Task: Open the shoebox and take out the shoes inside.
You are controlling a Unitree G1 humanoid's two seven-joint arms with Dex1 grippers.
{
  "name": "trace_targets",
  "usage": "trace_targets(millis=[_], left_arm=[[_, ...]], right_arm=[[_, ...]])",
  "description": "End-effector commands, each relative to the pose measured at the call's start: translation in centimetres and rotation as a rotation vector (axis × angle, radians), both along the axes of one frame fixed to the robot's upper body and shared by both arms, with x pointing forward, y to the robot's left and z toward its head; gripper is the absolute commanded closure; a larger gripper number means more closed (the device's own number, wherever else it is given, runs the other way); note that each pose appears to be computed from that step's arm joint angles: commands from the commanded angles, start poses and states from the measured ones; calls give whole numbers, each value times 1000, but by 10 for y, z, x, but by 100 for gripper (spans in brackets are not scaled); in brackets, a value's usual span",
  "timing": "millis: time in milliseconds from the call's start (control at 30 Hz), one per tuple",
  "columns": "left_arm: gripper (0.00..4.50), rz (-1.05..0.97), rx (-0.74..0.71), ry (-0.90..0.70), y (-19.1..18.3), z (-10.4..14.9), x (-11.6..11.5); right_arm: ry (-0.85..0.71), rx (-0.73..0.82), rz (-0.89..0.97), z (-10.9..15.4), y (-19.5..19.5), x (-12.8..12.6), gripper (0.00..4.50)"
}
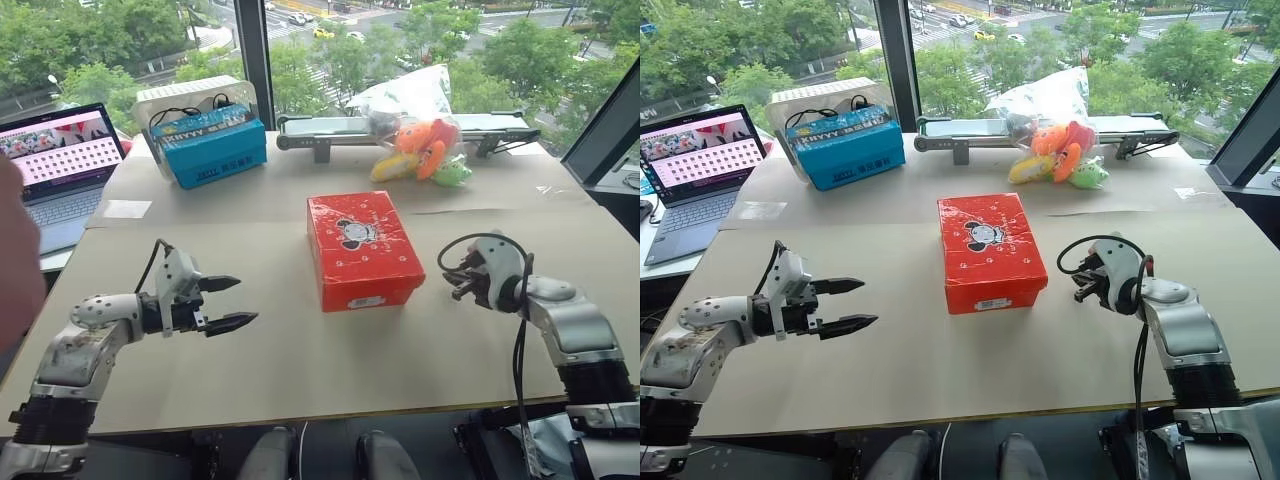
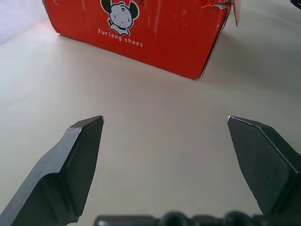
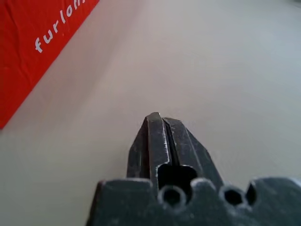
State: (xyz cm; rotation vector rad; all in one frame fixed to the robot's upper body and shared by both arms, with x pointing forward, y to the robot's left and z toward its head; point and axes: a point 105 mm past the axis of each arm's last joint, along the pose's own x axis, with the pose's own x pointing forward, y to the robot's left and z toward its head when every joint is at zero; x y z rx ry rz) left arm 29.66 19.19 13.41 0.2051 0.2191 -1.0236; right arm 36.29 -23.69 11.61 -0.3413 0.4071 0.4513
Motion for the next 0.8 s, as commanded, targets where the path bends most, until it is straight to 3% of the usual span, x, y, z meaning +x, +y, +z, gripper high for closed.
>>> trace_targets(millis=[33, 133, 233, 467, 800], left_arm=[[0, -14, 1, -42, -5, 11, 3], [0, -17, 0, -43, -8, 11, 5], [0, -21, 1, -49, -9, 12, 7], [0, -23, -11, -58, -11, 16, 11], [0, -32, -5, -47, -7, 20, 1]], right_arm=[[-95, 43, 86, 22, 15, 7, 446], [-122, 124, 156, 31, 29, 12, 446], [-108, 112, 194, 28, 35, 17, 446], [-94, 172, 362, 42, 62, 9, 446], [-104, 180, 353, 48, 61, 15, 446]])
